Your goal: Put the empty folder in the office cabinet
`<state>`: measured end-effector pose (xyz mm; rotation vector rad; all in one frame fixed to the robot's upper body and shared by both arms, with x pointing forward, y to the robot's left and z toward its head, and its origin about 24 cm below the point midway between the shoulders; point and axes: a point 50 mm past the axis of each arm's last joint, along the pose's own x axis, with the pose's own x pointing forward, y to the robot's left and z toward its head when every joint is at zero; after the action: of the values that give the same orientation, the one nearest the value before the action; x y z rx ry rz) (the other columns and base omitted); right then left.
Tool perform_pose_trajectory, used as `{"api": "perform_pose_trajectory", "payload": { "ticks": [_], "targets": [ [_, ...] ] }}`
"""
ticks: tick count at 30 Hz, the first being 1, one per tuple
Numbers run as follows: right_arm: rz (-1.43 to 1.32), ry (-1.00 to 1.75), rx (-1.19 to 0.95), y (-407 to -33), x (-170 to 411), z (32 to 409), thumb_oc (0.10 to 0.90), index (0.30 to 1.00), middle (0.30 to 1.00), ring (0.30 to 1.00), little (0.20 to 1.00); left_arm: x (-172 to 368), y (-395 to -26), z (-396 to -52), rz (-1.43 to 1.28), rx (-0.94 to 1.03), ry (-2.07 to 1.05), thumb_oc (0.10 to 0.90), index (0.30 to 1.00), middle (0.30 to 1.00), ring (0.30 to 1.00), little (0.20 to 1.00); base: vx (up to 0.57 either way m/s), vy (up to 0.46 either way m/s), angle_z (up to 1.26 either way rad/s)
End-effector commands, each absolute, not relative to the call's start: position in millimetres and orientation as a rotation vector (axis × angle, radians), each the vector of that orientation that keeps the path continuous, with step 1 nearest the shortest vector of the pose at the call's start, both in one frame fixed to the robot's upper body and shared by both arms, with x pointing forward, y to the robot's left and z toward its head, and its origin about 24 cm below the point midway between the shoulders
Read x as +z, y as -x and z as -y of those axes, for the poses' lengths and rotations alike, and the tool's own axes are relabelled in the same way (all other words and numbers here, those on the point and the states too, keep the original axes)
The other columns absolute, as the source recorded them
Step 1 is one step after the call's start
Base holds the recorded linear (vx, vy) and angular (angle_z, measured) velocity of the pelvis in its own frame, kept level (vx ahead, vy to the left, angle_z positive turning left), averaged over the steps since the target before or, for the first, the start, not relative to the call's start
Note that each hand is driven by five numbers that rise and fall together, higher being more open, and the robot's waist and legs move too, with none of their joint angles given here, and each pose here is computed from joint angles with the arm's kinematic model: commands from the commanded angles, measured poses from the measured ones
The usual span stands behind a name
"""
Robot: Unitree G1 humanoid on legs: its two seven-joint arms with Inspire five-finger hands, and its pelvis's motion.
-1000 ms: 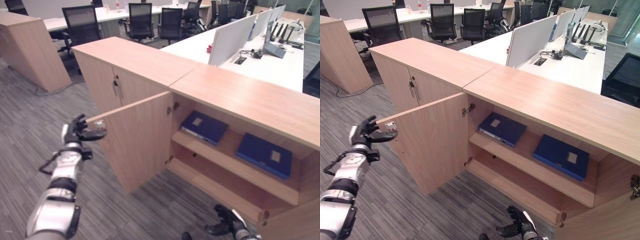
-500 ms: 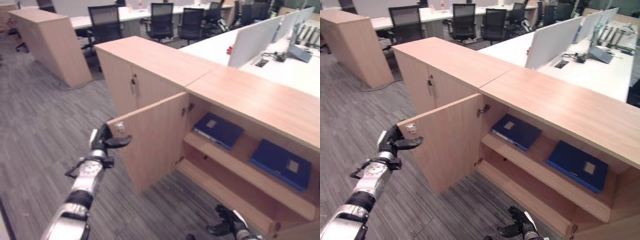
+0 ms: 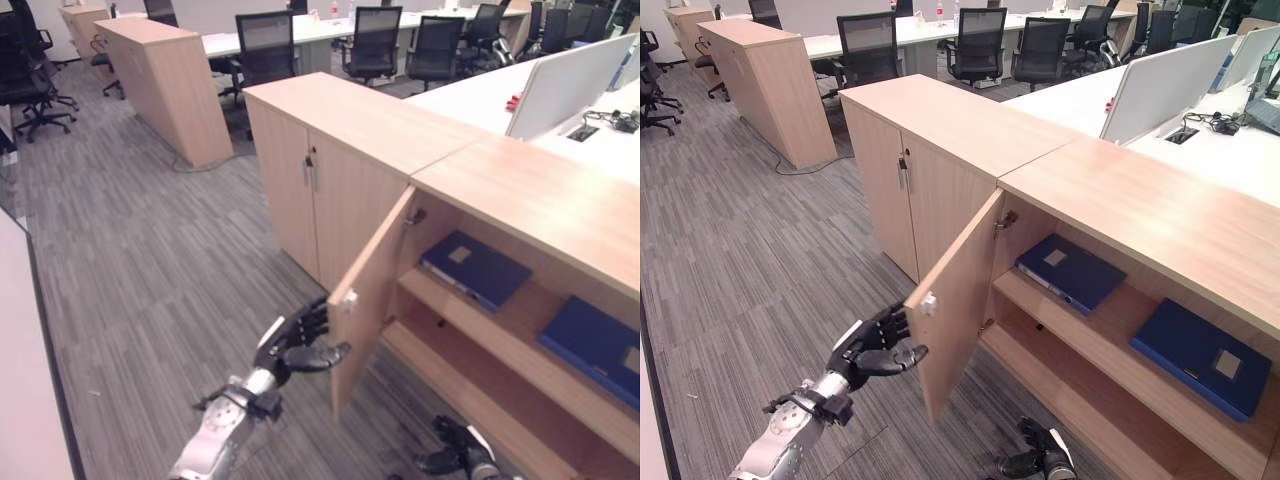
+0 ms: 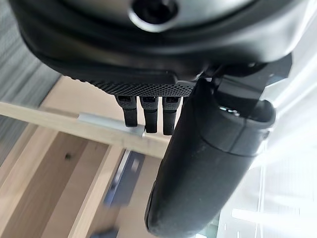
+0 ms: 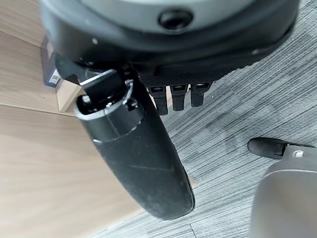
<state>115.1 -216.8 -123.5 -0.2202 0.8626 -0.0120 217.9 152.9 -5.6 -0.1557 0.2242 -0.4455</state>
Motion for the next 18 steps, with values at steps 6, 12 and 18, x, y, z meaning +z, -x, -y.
{"api": "perform_pose_trajectory", "payload": {
  "ticks": [6,12,18],
  "targets": [
    [-0.592,0.255,-0.033,-178.6,-85.9,220.1,0.800,0.900,0.900,0.900,0.900,54.8,-260.4,-116.1,0.081,-0.555,0.183,0.800,0.900,0.900,0.900,0.900,-0.04,-0.001,-0.01],
    [-0.513,0.280,0.019,-205.9,-72.6,205.8,0.800,0.900,0.900,0.900,0.900,55.9,-272.8,-110.8,0.077,-0.513,0.184,0.800,0.900,0.900,0.900,0.900,-0.11,-0.032,-0.69],
    [-0.562,0.259,0.014,-187.1,-80.4,210.8,0.800,0.900,0.900,0.900,0.900,35.9,-281.3,-115.4,0.002,-0.390,0.206,0.800,0.900,0.900,0.900,0.900,0.09,-0.163,-0.63]
  ]
}}
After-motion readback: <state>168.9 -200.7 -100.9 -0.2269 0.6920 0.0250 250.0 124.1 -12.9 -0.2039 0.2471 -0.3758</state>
